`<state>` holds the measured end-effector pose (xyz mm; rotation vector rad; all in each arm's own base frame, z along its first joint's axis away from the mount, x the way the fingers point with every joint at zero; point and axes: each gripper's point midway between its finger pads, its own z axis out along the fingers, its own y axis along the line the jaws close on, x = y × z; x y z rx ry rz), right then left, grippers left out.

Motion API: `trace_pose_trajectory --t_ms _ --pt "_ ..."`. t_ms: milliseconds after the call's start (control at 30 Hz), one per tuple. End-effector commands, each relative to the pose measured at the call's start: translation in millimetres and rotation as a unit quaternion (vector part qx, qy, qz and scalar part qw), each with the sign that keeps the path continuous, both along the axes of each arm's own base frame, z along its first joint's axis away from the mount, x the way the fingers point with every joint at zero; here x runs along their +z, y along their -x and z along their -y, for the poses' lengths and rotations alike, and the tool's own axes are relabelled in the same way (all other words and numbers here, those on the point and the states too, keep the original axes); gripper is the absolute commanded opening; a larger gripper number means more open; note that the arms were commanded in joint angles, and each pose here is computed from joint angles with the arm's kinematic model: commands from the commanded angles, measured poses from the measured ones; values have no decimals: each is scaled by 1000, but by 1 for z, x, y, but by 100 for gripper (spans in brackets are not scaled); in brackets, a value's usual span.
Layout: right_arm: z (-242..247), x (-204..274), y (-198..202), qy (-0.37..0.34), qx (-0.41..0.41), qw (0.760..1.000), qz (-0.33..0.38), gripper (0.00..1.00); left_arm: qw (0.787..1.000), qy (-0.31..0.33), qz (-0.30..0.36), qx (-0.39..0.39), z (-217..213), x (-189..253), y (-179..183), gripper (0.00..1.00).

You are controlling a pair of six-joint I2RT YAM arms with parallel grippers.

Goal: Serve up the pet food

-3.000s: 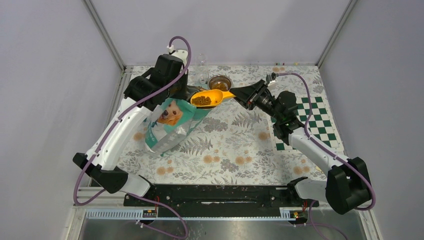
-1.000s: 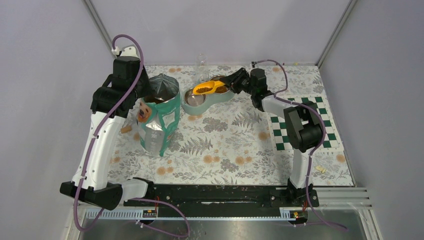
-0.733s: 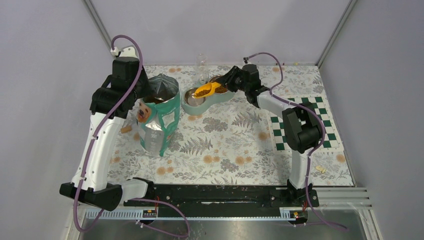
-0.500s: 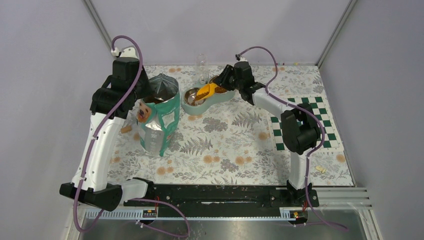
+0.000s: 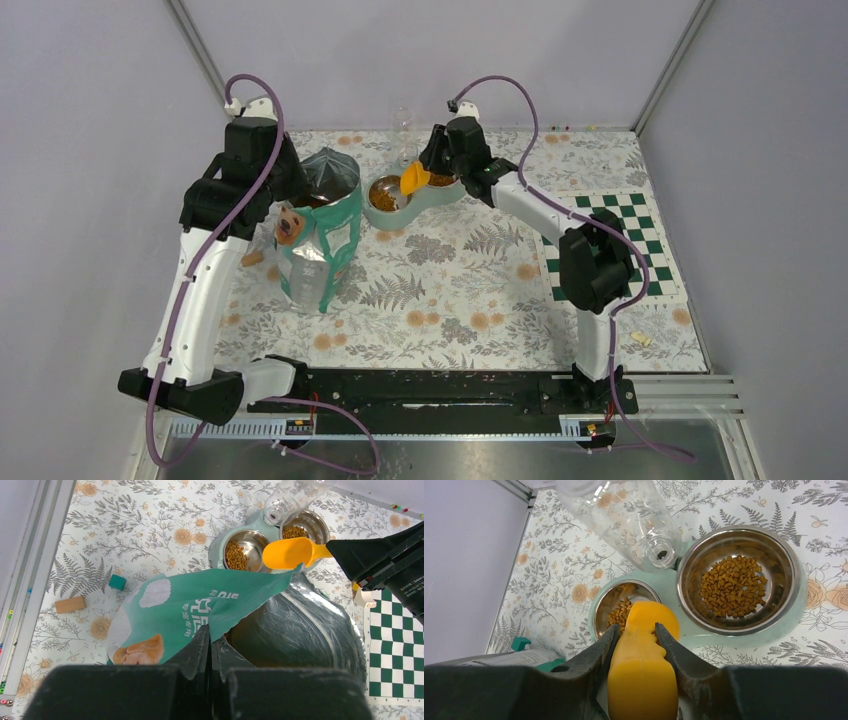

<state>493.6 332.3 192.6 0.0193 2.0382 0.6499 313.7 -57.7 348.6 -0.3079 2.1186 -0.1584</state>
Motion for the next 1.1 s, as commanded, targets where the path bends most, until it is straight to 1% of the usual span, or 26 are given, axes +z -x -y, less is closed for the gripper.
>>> trace_pose_trajectory --t_ms 0,67,200,267,333,400,500,600,633,733,833,900,967,1067 --pt "9 95 6 -11 -2 997 77 0 1000 13 -17 -15 4 -5 12 0" --pt "10 116 21 -23 15 997 67 0 1000 18 -18 -17 6 -5 11 0" --pt "17 167 58 -80 52 995 34 0 999 33 -17 -10 10 -1 8 0" --pt "34 188 79 -86 40 995 17 0 999 33 -17 0 9 1 6 0" --pt "53 216 98 -87 23 995 30 0 999 29 -16 5 10 2 5 0" --pt "67 247 120 -106 25 992 58 0 1000 26 -12 8 12 4 4 0" --pt "63 276 148 -135 75 985 74 0 999 35 -7 2 22 8 1 0" --pt "48 295 176 -176 145 971 67 0 999 52 -4 -6 32 13 -3 0" --pt "44 298 185 -192 167 965 62 0 998 56 -2 -6 35 14 -5 0" --pt "38 300 194 -231 182 954 48 0 997 74 -2 -12 44 14 -10 0" --pt "31 289 193 -242 186 952 22 0 996 89 0 -23 55 15 -14 0" --pt "31 271 188 -227 165 960 0 0 994 102 -1 -34 63 13 -16 0" --pt "33 254 183 -186 131 974 -8 0 992 120 -7 -42 72 7 -18 0" --pt "25 236 177 -171 128 977 -25 0 988 142 -19 -56 85 -5 -19 0"
